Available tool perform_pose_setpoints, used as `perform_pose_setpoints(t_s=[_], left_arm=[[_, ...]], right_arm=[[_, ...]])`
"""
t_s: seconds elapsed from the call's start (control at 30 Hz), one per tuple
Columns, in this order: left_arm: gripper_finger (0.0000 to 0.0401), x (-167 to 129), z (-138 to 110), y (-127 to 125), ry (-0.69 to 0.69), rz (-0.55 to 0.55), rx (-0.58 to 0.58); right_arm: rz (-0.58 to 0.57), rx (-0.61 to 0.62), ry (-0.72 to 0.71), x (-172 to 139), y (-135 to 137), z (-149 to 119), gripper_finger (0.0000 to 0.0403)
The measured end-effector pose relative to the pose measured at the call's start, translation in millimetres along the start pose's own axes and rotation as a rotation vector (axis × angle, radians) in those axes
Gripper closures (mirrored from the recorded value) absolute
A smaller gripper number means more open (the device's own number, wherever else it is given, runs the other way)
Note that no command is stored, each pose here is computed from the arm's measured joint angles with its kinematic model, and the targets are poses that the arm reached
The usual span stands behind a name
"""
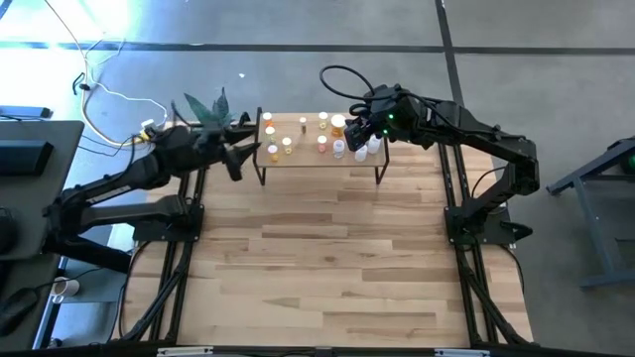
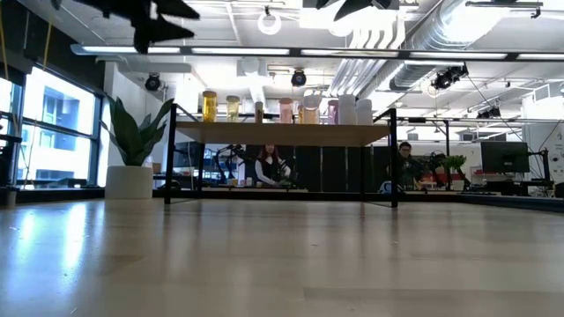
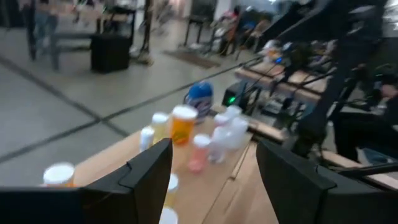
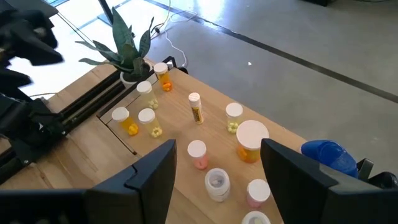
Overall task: Pick and place medicine bottles onto shelf by color
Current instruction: Return to Home Position
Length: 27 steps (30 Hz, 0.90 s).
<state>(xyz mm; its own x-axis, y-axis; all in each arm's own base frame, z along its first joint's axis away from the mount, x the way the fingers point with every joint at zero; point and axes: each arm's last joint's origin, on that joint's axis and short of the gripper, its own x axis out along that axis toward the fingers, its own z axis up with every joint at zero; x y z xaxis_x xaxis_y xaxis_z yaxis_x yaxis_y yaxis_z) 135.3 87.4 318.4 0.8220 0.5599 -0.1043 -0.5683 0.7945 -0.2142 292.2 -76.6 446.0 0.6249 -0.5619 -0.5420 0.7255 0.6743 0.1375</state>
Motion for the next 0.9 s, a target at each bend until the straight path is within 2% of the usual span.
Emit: perform_pose_setpoints(t_s=[0.2,0.43,0.6,0.9], left_arm=[[0.0176,-25.9,9.6,-3.4,-0.079,-0.08,0.029],[0.0176,-29.9,0.6,-10.7,0.004,-0.136,0.047],[0.0176,-26.5,-23.5,-19.9,0.034,-0.247,0.069],[0.0176,-31.7,-74.6,-24.1,-0.002,-0.372,-0.028]], right_arm=[[0.003,0.006,0.0,-0.4,0.9,-0.4,0.0179],[0.024,0.016,0.004,-3.4,7.1,-3.3,0.0179],[0.047,0.002,0.007,-6.7,13.7,-6.6,0.0179],[0.109,0.057,-0.07,-10.0,23.1,-0.5,0.0179]])
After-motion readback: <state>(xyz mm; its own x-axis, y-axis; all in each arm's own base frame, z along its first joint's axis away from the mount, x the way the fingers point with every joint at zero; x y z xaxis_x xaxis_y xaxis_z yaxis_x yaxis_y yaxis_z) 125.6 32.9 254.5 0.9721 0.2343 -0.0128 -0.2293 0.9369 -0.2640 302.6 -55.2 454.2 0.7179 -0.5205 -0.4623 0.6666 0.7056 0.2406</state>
